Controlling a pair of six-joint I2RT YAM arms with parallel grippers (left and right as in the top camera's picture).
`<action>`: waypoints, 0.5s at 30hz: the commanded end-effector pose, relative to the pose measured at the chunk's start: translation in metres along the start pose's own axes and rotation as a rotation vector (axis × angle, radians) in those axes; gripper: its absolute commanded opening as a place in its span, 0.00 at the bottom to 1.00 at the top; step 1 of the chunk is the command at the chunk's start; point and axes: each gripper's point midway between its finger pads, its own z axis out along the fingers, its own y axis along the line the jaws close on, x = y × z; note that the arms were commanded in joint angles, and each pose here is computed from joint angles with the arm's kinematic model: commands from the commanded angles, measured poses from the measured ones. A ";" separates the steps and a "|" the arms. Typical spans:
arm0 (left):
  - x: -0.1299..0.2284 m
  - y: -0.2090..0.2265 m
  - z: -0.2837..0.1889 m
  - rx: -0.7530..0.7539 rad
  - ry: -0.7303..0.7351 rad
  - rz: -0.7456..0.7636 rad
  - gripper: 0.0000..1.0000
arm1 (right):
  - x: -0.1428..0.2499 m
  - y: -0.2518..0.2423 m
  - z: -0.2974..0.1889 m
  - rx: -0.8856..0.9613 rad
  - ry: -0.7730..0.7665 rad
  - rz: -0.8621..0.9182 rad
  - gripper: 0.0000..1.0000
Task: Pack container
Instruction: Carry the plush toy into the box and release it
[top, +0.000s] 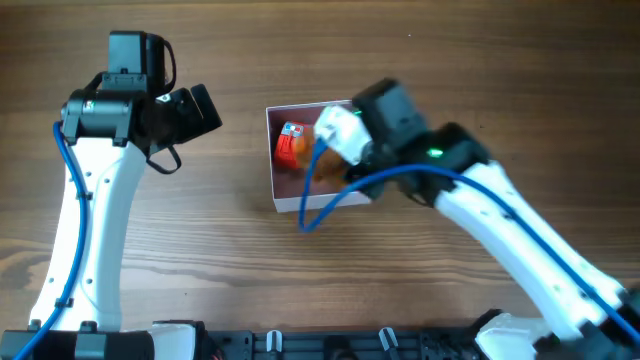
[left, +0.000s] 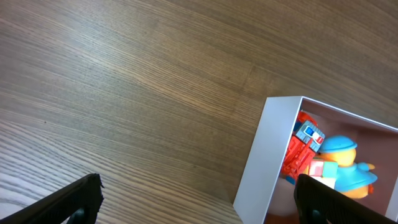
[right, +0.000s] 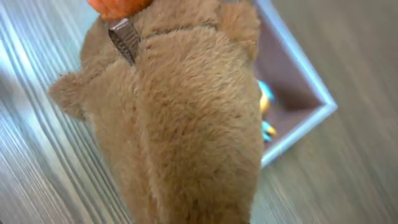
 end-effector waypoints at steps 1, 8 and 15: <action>0.003 -0.001 0.000 0.011 0.011 0.015 1.00 | 0.004 0.011 0.040 -0.061 0.082 -0.092 0.04; 0.003 -0.001 0.000 0.011 0.011 0.015 1.00 | 0.022 0.015 0.096 -0.117 0.193 -0.083 0.04; 0.004 -0.001 0.000 0.010 0.014 0.015 1.00 | 0.019 -0.004 0.102 -0.017 0.196 -0.122 0.04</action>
